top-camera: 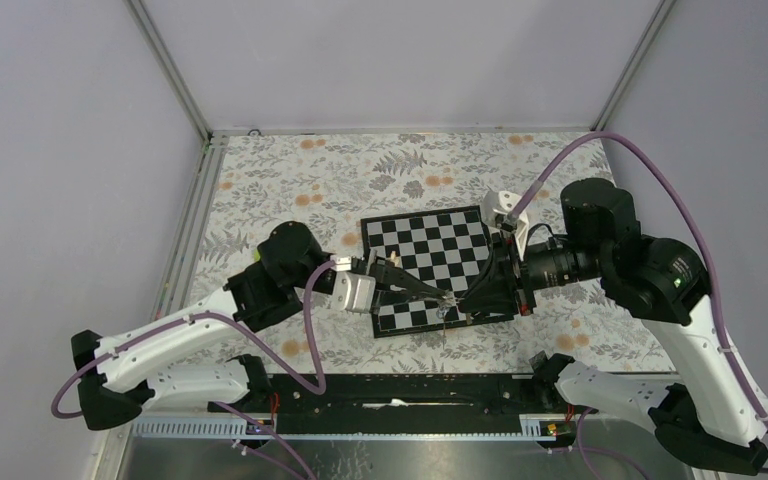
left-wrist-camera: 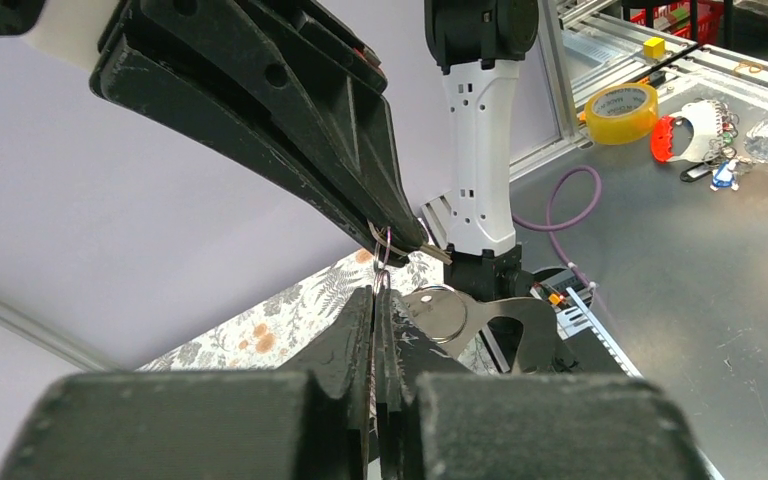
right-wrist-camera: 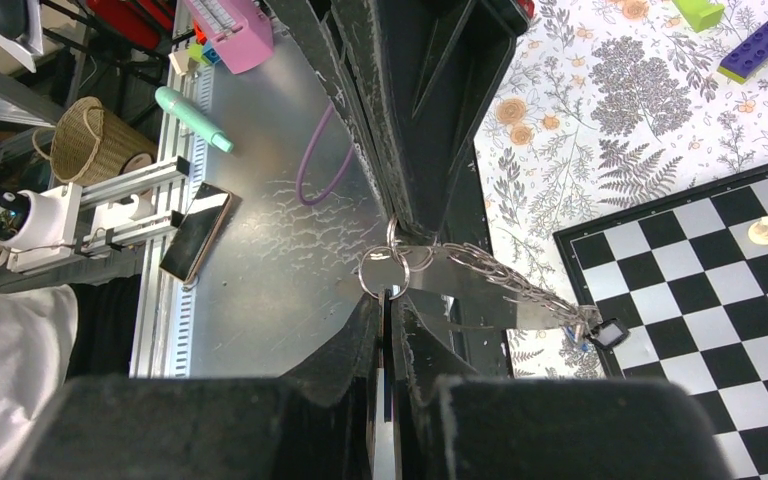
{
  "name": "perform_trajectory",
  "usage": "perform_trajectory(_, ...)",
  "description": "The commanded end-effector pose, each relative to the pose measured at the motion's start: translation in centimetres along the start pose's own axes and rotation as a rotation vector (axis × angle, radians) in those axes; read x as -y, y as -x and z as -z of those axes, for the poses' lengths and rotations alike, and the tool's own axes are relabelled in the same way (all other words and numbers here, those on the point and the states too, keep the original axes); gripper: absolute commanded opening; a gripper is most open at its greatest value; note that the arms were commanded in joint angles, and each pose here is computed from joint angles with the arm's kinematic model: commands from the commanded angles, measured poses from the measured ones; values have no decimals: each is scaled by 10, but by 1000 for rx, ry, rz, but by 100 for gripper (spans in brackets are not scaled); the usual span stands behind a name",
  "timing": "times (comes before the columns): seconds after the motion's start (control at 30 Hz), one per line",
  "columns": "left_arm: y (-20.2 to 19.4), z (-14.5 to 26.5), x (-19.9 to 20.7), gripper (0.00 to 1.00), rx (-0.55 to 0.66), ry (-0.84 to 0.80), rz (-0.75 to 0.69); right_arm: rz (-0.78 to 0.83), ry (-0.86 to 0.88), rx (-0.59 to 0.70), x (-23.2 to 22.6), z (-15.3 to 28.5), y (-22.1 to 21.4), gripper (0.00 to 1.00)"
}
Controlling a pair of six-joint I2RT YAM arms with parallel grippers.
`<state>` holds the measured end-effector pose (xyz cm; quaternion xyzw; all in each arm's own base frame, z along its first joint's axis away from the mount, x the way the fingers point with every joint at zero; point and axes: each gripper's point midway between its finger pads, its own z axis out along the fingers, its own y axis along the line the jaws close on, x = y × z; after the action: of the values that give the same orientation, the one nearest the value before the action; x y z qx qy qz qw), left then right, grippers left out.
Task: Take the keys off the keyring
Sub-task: Remove the key from the keyring.
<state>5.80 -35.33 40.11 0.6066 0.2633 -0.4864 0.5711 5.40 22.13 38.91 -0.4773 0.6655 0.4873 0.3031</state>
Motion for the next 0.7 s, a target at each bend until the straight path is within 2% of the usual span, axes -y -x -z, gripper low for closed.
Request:
perform_trajectory(0.0,29,8,-14,0,58,66,-75,27,9,21,-5,3,1,2)
perform_trajectory(0.67,51,12,-14,0,164,91,-86,5,-31,26,20,-14,-13,2)
